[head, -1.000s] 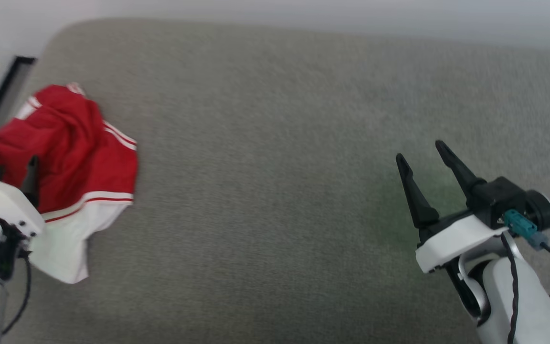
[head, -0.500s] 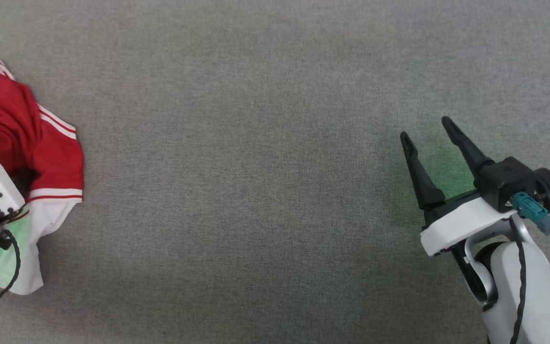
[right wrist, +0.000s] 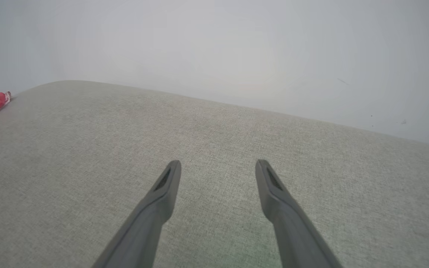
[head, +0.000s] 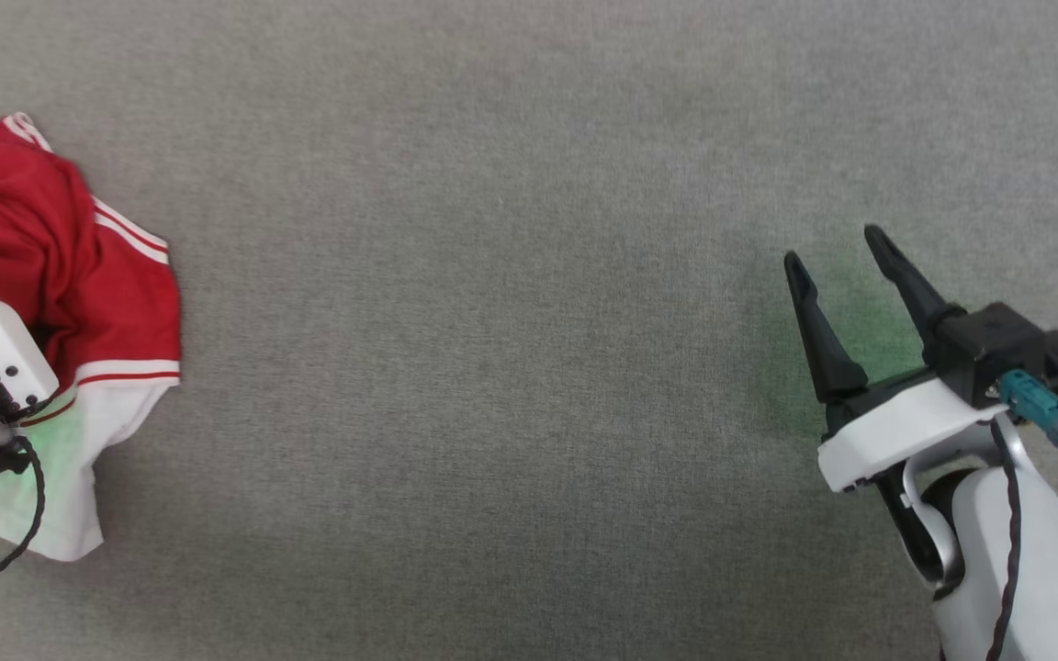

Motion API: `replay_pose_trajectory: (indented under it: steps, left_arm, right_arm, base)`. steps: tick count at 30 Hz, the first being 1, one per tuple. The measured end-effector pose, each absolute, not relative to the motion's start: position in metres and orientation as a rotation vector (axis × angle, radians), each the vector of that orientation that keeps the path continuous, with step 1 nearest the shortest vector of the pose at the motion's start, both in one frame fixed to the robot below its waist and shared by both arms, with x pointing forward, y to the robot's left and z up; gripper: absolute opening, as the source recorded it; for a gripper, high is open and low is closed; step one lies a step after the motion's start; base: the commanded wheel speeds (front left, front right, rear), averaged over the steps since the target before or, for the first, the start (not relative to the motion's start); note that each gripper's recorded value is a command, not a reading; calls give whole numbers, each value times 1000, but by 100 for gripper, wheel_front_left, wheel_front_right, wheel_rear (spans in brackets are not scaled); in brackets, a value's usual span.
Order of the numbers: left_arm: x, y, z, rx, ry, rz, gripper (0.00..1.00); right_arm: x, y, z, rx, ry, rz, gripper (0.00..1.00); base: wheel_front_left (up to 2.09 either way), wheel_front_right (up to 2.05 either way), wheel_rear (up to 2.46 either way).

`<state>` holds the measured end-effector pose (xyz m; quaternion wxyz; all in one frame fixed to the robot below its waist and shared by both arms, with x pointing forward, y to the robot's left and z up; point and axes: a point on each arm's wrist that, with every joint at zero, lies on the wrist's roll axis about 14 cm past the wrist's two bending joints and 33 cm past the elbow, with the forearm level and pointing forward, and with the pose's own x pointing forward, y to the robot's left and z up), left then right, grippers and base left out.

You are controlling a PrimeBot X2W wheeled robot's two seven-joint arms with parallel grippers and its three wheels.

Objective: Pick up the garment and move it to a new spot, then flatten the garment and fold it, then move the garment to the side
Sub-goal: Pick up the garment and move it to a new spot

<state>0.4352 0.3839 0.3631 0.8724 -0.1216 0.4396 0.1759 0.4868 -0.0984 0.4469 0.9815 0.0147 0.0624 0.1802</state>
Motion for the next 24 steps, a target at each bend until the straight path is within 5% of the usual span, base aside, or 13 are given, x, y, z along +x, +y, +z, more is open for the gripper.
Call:
replay_pose_trajectory:
  steps: [24]
  left_arm:
    - [434,423,629,133,322,270,0]
  right_arm:
    - [438,-85,517,91,-38,361,100]
  base:
    - [0,0,0]
